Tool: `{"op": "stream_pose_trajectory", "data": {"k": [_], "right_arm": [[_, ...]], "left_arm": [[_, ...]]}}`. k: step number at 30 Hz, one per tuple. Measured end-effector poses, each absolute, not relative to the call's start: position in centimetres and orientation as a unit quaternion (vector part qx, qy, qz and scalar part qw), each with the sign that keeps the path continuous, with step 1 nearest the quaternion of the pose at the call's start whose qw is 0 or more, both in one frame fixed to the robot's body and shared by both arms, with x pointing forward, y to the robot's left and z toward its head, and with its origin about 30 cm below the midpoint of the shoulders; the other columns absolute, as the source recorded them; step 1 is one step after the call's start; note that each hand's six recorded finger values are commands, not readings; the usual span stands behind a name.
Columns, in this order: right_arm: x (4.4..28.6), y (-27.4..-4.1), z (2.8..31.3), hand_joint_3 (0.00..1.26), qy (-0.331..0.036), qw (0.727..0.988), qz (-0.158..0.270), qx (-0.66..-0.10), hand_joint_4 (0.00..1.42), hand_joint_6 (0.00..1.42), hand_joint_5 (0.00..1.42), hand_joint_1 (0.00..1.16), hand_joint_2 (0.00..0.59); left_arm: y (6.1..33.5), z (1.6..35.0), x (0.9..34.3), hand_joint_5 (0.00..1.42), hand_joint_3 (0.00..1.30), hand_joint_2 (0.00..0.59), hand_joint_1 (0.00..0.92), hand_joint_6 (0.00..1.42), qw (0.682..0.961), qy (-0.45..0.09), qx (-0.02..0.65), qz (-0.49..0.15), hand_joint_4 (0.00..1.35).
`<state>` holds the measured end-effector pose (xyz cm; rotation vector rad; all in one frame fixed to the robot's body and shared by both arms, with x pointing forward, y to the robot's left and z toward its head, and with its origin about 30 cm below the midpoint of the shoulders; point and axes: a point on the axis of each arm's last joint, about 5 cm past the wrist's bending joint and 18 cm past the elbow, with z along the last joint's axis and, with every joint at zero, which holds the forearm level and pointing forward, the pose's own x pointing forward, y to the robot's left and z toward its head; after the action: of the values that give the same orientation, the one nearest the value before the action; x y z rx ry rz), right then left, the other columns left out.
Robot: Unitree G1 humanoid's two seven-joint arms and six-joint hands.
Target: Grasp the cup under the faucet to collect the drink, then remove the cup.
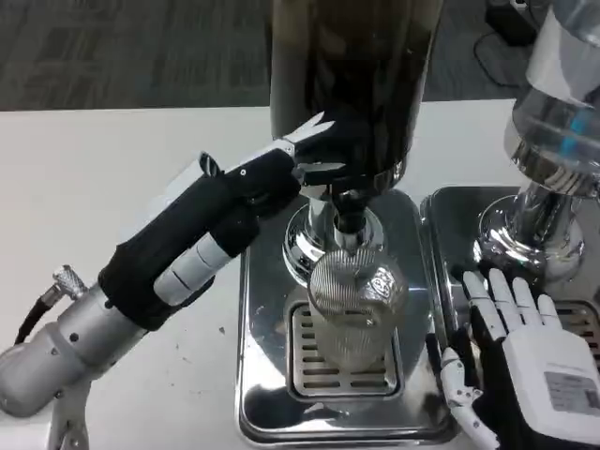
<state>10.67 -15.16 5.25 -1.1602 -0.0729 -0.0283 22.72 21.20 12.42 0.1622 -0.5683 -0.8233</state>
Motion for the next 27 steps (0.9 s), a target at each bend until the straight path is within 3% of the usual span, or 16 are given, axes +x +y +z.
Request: {"op": "stream_pose_trajectory", "data": {"k": [27], "right_arm": [[11.0,-15.2,5.1,0.07,-0.033,0.836,-0.010,-0.547,0.00,0.00,0.00,0.00,0.567]], "left_arm": [[21.6,13.7,22.1,0.33,0.28,0.151,0.000,0.20,0.860,-0.288,0.143,-0.396,0.10]]}}
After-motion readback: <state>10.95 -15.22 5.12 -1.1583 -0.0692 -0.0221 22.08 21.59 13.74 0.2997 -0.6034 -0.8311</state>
